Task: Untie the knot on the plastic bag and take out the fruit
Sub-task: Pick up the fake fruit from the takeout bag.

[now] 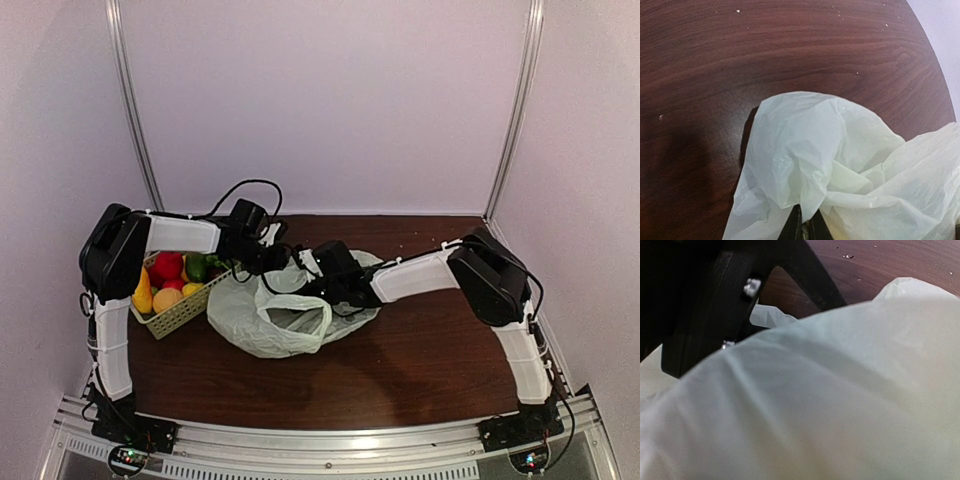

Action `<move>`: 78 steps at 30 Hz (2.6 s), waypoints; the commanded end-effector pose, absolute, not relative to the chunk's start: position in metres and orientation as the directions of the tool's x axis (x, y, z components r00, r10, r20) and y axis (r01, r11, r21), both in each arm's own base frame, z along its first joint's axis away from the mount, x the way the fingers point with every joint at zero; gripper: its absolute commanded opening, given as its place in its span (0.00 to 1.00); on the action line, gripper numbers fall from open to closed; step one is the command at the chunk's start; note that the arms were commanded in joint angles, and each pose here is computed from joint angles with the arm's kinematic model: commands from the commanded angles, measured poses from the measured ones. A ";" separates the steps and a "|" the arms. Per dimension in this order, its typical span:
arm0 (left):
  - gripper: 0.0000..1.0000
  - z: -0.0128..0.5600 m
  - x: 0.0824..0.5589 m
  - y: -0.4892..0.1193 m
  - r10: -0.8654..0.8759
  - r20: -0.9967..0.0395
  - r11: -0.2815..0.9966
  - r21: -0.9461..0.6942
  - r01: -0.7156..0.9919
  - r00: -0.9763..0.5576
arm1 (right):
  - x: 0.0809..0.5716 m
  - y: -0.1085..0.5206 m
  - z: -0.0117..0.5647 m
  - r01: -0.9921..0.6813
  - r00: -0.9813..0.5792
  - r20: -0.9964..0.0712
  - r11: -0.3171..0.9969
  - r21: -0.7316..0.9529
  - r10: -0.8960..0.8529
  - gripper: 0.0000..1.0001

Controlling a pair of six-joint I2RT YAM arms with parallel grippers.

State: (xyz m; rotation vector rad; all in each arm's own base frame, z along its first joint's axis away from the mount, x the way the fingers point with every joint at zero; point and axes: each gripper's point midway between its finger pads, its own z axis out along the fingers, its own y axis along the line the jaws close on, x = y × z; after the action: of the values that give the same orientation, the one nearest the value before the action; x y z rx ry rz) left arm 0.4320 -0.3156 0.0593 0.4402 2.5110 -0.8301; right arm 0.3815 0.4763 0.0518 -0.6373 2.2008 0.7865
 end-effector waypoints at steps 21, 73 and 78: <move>0.00 0.075 0.433 -0.312 0.092 -0.554 0.758 -0.500 0.420 -0.827 | 0.350 0.433 0.117 -0.670 -0.562 -0.804 0.678 0.303 -0.196 0.41; 0.84 0.256 0.280 -0.358 0.094 -0.795 0.651 -0.406 0.641 -0.599 | 0.195 0.262 0.302 -0.691 -0.416 -0.908 0.630 0.355 0.055 0.43; 0.89 0.293 0.224 -0.388 0.094 -0.828 0.522 -0.431 0.736 -0.552 | 0.186 0.278 0.306 -0.722 -0.407 -0.912 0.592 0.358 0.054 0.43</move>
State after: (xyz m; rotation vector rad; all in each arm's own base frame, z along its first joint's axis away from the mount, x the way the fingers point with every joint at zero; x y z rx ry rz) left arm 0.2568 -0.3720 0.2593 0.6153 2.0796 -0.9636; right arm 0.1940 0.2642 0.2878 -0.5266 1.8553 0.8813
